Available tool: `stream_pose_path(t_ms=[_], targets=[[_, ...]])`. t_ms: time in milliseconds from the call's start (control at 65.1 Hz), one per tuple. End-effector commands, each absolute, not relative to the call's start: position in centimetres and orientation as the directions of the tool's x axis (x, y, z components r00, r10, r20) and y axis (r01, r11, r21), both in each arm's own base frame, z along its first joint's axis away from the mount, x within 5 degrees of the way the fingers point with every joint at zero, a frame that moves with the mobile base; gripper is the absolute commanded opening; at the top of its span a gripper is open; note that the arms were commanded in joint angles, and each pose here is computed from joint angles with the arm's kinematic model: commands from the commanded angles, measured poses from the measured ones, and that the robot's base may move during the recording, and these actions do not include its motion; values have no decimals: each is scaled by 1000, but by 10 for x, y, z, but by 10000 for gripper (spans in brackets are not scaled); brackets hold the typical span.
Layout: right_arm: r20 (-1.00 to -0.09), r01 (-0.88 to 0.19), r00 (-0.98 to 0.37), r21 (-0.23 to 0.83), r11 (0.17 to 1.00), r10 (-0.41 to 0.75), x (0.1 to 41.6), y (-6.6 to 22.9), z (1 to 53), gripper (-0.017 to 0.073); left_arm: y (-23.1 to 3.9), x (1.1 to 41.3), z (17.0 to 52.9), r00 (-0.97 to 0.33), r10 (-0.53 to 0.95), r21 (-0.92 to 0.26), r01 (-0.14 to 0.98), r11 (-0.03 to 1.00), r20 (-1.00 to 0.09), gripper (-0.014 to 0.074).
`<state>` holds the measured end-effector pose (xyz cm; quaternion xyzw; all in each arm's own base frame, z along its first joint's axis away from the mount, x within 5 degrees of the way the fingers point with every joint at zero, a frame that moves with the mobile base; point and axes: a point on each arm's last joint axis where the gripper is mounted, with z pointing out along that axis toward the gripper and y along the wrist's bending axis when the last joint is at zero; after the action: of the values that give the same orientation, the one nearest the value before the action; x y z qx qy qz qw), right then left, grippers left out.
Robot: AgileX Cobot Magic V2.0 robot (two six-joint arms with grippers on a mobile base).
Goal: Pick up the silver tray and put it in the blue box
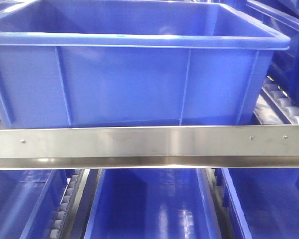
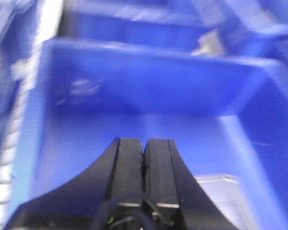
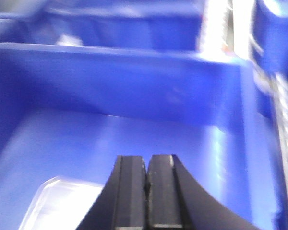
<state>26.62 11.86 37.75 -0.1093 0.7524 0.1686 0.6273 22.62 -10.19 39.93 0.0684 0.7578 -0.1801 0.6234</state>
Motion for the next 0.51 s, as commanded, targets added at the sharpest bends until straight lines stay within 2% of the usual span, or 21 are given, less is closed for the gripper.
stream_pose_path(t_ms=[0, 154, 369, 491], targets=[[-998, -531, 1, 55, 846, 66, 230, 117, 392, 52, -95, 195, 410, -63, -172, -182, 432, 884, -983, -104], [-999, -582, 37, -16, 813, 7, 172, 97, 356, 52, -76, 147, 370, -12, -134, -124, 479, 869, -991, -104], [-993, -577, 108, -31, 816, 38, 102, 65, 316, 52, -44, 80, 323, 89, -160, -96, 495, 863, -983, -104], [-985, -576, 162, -43, 816, 63, 81, 56, 306, 52, -34, 59, 305, 148, -189, -92, 501, 861, -971, -104]])
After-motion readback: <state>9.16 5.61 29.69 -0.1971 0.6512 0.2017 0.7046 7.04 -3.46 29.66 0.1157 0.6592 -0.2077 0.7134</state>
